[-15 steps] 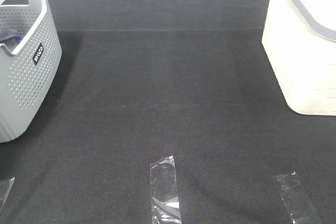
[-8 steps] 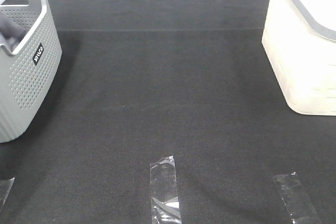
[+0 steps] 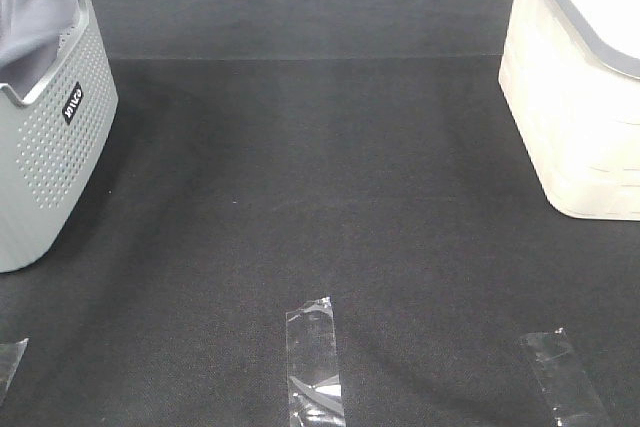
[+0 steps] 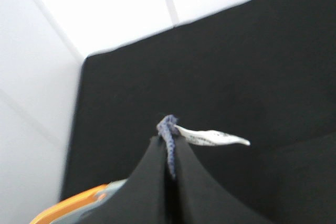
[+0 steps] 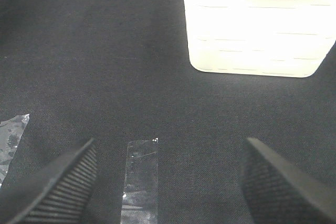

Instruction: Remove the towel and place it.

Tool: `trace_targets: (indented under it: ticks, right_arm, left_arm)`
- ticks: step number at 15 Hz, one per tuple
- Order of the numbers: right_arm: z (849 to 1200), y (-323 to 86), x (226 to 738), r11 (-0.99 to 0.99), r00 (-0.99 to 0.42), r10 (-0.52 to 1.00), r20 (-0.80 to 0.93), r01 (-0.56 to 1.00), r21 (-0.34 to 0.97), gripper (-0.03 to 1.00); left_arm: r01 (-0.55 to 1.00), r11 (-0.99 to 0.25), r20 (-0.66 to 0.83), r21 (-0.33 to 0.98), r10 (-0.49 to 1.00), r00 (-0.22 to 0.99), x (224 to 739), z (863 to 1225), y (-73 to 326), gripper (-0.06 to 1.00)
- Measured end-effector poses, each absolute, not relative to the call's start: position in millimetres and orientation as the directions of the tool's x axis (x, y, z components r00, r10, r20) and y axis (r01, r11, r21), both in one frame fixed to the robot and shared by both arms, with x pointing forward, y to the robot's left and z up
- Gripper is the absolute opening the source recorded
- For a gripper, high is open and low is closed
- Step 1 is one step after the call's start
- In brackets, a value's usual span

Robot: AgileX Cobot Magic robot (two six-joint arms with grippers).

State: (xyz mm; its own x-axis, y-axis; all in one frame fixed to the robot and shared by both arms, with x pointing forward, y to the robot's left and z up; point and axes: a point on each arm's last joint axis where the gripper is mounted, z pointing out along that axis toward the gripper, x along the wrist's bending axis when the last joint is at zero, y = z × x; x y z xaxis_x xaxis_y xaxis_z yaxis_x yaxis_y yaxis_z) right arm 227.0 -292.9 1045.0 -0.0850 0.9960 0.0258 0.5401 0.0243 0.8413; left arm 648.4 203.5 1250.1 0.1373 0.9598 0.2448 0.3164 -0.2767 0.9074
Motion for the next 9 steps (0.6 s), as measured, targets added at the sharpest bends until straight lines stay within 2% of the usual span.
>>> trace_targets:
  ticks: [3,5,9]
  right_arm:
    - [1045.0,-292.3,227.0,0.021,-0.089,0.995,0.032,0.54,0.841,0.71]
    - [1046.9,-290.4,228.1,0.011,-0.102,0.993,0.051,0.53,0.848,0.71]
    - [1062.2,-286.0,255.1,-0.008,-0.13,0.988,0.084,0.5,0.866,0.71]
  left_arm:
    - [0.196,-0.329,0.263,0.924,0.917,0.301,612.8,1272.2,147.9,0.0]
    - [0.145,-0.397,0.309,0.906,0.858,0.411,592.3,1272.6,108.9,0.0]
    - [0.163,-0.481,0.32,0.861,0.763,0.562,554.4,1262.8,57.4,0.0]
